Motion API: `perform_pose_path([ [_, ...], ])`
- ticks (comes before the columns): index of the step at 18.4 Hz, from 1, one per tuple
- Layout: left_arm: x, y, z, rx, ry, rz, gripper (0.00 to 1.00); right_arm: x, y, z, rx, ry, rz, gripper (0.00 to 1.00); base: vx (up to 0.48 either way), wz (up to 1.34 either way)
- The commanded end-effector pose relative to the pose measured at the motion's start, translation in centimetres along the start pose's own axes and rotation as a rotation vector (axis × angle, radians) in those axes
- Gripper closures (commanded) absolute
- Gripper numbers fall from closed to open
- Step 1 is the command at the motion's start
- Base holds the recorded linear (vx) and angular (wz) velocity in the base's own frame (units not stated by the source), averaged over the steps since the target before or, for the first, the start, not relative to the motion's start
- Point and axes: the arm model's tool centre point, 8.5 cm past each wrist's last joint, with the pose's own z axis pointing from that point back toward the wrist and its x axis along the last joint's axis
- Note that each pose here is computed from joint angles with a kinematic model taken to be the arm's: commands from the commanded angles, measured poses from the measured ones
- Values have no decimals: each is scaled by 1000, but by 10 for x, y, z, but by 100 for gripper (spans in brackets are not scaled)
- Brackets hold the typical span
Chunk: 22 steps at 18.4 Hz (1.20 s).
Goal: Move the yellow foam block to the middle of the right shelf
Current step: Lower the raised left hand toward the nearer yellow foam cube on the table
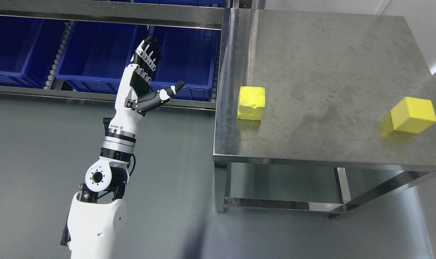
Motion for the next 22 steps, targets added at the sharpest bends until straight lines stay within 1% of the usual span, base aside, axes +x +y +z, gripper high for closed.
perform_pose_path([
  [1,-1,-1,3,-41,1,-14,0,6,-11,-1,-17,-17,4,0,86,-90],
  [6,2,3,0,-35,-6,-19,0,6,-11,-1,-17,-17,4,0,72,-132],
  [8,3,-7,-6,-133,-11,-21,0,6,-11,-1,-17,-17,4,0,39,-94],
  [9,3,-9,-10,-231,-5,-41,0,6,-11,-1,-17,-17,4,0,13,-18],
  [11,-10,-4,-16,-380,53,-77,0,6,-11,-1,-17,-17,4,0,3,13],
  [13,-24,9,-21,-470,134,-162,0,6,-11,-1,-17,-17,4,0,-9,45],
  [15,-30,12,-30,-546,187,-233,0,6,-11,-1,-17,-17,4,0,-6,22],
  [18,-39,-6,-45,-683,233,-240,0,6,-11,-1,-17,-17,4,0,0,0],
  [22,-62,-26,-63,-776,318,-242,0,6,-11,-1,-17,-17,4,0,0,0],
])
